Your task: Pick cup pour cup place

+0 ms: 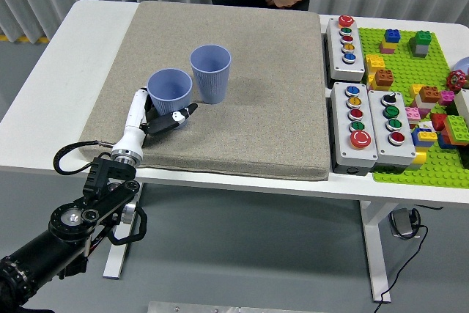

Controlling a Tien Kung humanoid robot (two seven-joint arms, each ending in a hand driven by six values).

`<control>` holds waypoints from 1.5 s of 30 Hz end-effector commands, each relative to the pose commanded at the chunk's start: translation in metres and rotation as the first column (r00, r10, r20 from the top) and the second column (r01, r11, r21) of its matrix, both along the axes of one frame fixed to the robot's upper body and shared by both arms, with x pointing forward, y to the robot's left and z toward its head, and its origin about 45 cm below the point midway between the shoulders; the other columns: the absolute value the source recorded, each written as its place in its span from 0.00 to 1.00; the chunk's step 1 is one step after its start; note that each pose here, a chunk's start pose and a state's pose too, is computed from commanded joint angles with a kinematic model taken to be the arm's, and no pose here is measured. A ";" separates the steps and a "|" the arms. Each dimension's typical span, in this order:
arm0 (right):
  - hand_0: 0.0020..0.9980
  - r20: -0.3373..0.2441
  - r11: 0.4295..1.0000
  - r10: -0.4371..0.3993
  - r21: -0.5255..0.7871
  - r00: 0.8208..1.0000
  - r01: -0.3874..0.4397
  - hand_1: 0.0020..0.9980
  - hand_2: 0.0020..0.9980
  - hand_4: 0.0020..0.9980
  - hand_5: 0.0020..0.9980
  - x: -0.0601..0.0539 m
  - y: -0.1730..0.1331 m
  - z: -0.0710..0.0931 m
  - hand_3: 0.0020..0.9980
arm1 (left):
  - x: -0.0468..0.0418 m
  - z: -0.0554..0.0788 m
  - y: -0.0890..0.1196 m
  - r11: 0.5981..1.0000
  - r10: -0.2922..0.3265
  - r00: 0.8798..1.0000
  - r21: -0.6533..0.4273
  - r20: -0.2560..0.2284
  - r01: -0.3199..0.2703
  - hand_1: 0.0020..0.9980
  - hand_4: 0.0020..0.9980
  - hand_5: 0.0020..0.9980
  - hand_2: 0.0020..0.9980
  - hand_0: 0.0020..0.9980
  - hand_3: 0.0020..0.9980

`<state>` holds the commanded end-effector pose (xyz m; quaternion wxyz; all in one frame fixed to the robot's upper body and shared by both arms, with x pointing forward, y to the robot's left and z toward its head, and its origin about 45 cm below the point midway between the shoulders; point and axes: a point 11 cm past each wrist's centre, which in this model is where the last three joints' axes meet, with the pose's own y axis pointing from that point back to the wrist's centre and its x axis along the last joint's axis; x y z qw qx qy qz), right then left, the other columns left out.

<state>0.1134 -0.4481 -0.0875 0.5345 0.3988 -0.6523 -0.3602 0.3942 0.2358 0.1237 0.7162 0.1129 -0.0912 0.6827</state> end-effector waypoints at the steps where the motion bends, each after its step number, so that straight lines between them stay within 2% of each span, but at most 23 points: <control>1: 0.70 0.000 1.000 0.000 0.000 1.000 0.000 0.71 0.66 0.03 0.30 0.000 0.000 0.000 0.63 | -0.0002 0.000 0.000 1.000 -0.005 1.000 -0.003 -0.003 0.005 0.73 0.97 0.33 0.86 0.73 0.80; 6: 0.70 -0.001 1.000 -0.001 0.001 1.000 0.001 0.71 0.66 0.03 0.30 -0.001 0.000 0.000 0.63 | -0.0010 0.000 0.000 1.000 -0.011 1.000 -0.006 0.003 0.011 0.73 0.97 0.33 0.86 0.73 0.80; 7: 0.70 -0.001 1.000 -0.002 0.001 1.000 0.002 0.71 0.66 0.03 0.30 -0.001 0.000 0.000 0.63 | -0.0009 0.001 0.000 1.000 -0.011 1.000 -0.006 0.004 0.011 0.75 0.97 0.34 0.88 0.74 0.87; 23: 0.70 0.006 1.000 -0.004 0.001 1.000 0.004 0.70 0.66 0.02 0.30 0.003 0.000 0.001 0.63 | 0.0002 0.006 0.005 1.000 -0.009 1.000 -0.008 0.020 0.010 0.76 0.97 0.34 0.89 0.75 0.88; 36: 0.70 0.007 1.000 -0.007 0.000 1.000 0.007 0.70 0.66 0.02 0.30 0.003 0.000 0.001 0.63 | -0.0031 0.007 0.004 1.000 -0.029 0.999 0.002 0.022 0.029 0.78 1.00 0.37 0.91 0.76 0.91; 37: 0.70 0.008 1.000 -0.007 0.000 1.000 0.007 0.70 0.66 0.02 0.30 0.003 0.000 0.001 0.63 | -0.0029 0.008 0.004 1.000 -0.029 0.999 0.001 0.024 0.029 0.87 1.00 0.38 0.98 0.84 0.98; 42: 0.70 0.011 1.000 -0.007 0.000 1.000 0.007 0.70 0.66 0.02 0.30 0.005 0.000 0.001 0.63 | -0.0022 0.011 0.006 0.999 -0.032 0.999 -0.002 0.029 0.032 0.87 1.00 0.38 0.98 0.84 0.98; 43: 0.70 0.011 1.000 -0.006 0.000 1.000 0.006 0.70 0.66 0.02 0.30 0.005 0.000 0.001 0.63 | -0.0023 0.011 0.006 0.999 -0.033 0.999 -0.002 0.029 0.033 0.95 1.00 0.42 1.00 0.91 1.00; 45: 0.70 0.012 1.000 -0.008 0.000 1.000 0.008 0.70 0.66 0.02 0.30 0.005 0.000 0.001 0.63 | -0.0030 0.013 0.006 0.999 -0.043 0.999 0.002 0.031 0.043 0.95 1.00 0.42 1.00 0.91 1.00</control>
